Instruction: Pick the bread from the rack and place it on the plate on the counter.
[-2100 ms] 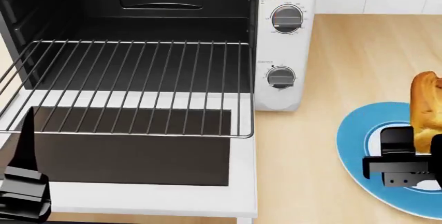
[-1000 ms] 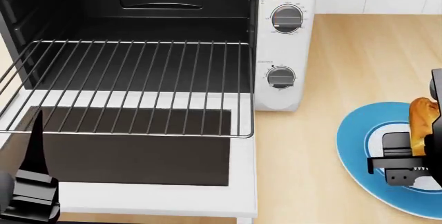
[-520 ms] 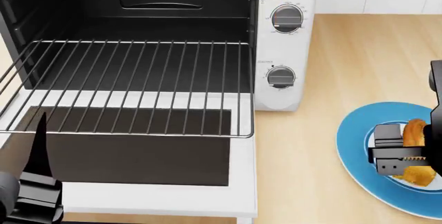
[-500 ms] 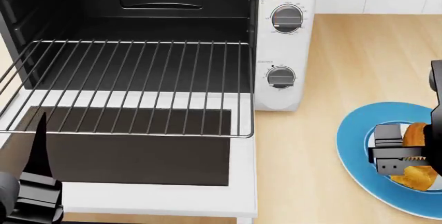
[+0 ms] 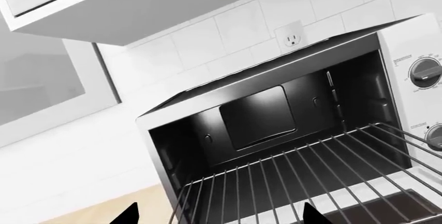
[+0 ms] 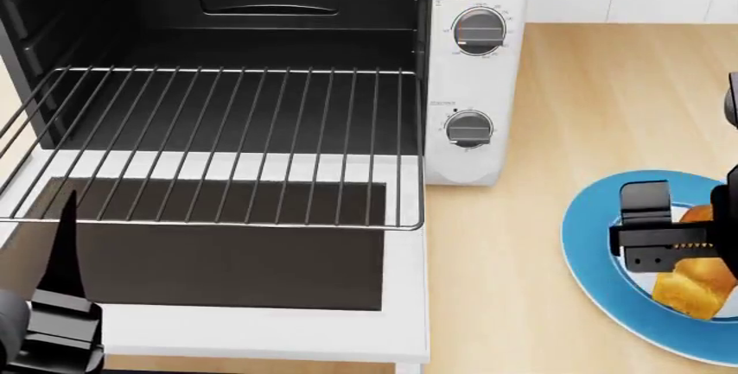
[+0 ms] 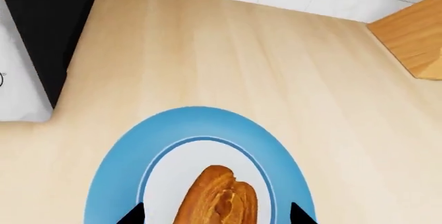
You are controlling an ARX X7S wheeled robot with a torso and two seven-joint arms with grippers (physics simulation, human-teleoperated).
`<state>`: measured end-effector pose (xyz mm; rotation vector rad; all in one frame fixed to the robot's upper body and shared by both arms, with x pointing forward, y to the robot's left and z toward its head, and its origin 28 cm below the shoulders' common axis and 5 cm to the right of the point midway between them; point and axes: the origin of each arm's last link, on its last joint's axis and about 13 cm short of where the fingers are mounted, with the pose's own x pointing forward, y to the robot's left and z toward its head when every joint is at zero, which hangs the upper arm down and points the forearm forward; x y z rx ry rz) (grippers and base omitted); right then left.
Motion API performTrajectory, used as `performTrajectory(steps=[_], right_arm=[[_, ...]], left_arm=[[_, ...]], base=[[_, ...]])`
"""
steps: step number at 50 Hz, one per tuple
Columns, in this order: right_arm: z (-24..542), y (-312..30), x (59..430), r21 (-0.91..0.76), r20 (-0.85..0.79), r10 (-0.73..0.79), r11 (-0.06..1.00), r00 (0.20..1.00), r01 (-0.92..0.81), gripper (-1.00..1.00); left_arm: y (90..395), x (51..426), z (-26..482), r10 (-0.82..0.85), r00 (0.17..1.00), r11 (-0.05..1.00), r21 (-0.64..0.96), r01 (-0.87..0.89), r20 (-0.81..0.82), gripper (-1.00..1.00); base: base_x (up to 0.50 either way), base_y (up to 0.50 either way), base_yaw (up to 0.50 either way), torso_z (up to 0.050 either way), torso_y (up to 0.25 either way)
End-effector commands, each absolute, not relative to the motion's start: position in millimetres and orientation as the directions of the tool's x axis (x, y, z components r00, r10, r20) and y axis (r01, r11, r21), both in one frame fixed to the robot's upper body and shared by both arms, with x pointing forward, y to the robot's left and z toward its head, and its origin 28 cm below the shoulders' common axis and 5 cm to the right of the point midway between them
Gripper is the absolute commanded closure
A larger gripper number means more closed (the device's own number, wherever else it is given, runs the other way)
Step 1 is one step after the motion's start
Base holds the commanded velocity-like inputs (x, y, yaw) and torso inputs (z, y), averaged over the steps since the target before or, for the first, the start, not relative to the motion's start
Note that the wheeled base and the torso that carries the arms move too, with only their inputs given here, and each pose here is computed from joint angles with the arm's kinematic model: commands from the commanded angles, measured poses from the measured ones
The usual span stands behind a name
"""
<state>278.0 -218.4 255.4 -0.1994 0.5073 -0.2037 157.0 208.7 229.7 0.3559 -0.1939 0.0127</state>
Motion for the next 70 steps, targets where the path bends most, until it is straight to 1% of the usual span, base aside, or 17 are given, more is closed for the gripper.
performTrajectory(steps=[1,6,17,23,35,64,70], right_arm=[[270,-205,257,-0.232,-0.355,-0.188,0.967,0.916,0.109,-1.00],[280,-200,235,-0.227,-0.290,-0.171,0.968,0.942,0.106,-1.00],[293,-193,193,-0.253,-0.170,-0.168,0.960,0.971,0.122,-1.00],[295,-189,178,-0.280,-0.133,-0.163,0.952,0.978,0.121,-1.00],[294,-180,146,-0.281,-0.073,-0.138,0.953,0.988,0.112,-1.00],[301,-157,114,-0.314,0.015,-0.026,0.949,1.000,0.030,-1.00],[298,-151,110,-0.316,0.025,0.021,0.949,0.999,-0.012,-1.00]], left_arm=[[210,156,230,-0.016,0.982,0.948,0.315,-0.045,0.188,-1.00],[210,156,230,-0.016,0.981,0.948,0.315,-0.046,0.191,-1.00],[209,156,231,-0.018,0.981,0.946,0.320,-0.046,0.195,-1.00],[210,154,230,-0.016,0.981,0.946,0.320,-0.049,0.196,-1.00],[210,154,231,-0.018,0.980,0.946,0.322,-0.047,0.197,-1.00],[213,150,233,-0.014,0.977,0.946,0.319,-0.055,0.211,-1.00],[214,148,233,-0.012,0.977,0.947,0.316,-0.057,0.211,-1.00]], base=[[0.00,0.00,0.00,0.000,0.000],[0.00,0.00,0.00,0.000,0.000],[0.00,0.00,0.00,0.000,0.000],[0.00,0.00,0.00,0.000,0.000],[0.00,0.00,0.00,0.000,0.000],[0.00,0.00,0.00,0.000,0.000],[0.00,0.00,0.00,0.000,0.000]])
